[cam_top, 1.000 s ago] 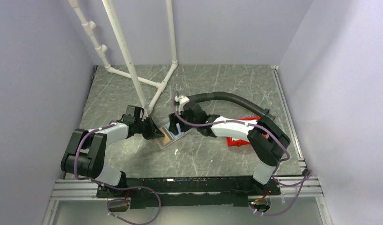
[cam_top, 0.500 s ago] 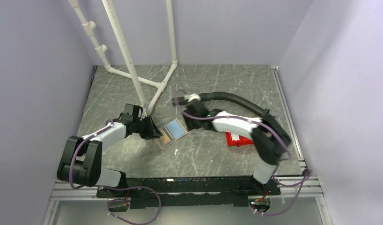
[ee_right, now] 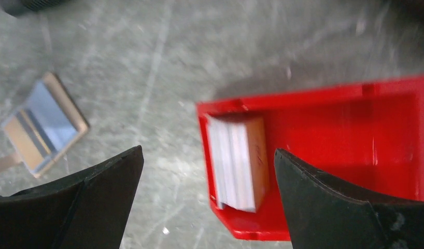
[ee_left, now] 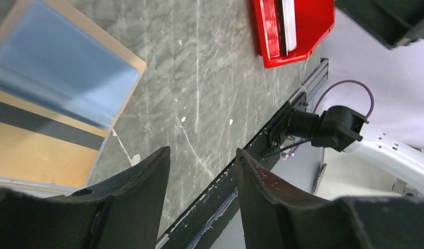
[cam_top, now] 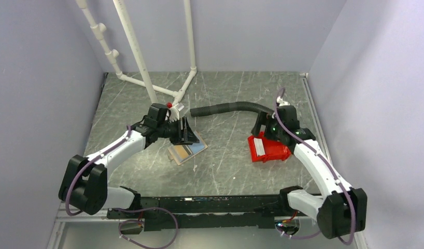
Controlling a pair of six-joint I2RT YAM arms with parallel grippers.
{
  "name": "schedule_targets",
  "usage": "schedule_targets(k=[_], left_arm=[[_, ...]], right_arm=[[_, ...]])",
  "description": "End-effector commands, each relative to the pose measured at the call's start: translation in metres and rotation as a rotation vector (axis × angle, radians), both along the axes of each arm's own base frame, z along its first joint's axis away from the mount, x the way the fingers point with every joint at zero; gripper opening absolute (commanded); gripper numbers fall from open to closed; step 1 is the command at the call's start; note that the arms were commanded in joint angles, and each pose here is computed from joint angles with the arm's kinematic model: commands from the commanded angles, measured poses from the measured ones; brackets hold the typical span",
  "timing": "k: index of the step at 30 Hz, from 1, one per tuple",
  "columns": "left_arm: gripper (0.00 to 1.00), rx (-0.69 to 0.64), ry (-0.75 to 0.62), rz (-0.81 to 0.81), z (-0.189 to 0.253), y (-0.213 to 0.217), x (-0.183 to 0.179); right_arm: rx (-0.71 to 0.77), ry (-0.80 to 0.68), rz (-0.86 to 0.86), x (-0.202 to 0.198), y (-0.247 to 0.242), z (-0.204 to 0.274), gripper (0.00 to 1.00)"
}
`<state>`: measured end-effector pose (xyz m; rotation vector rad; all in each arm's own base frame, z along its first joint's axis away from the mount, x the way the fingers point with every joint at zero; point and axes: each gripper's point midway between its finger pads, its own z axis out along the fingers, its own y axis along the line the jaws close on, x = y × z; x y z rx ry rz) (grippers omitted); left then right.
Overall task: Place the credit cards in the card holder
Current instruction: Pick up the credit card from the storage box.
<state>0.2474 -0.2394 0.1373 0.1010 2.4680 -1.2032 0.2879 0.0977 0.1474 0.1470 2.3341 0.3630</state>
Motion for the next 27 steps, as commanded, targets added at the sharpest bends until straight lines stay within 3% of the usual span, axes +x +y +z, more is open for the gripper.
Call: schedule_targets(k=[1, 11, 17, 27], left_arm=[[0.55, -0.067, -0.035, -0.083, 0.016, -0.018, -0.004], [0.57, -0.053, -0.055, -0.081, 0.023, -0.014, -0.008], [0.58, -0.046, -0.038, -0.082, 0.018, -0.014, -0.008], [0.58, -0.059, -0.028, -0.091, 0.018, -0.018, -0.006]], right_arm=[[0.183, 0.134, 0.067, -0.025, 0.007, -0.033, 0.99], [0.232, 0.238, 0.048, -0.023, 0.005, -0.076, 0.99], [0.229, 0.235, 0.053, -0.026, 0.005, -0.073, 0.95], [0.248, 0.204, 0.072, -0.027, 0.008, -0.061, 0.66]])
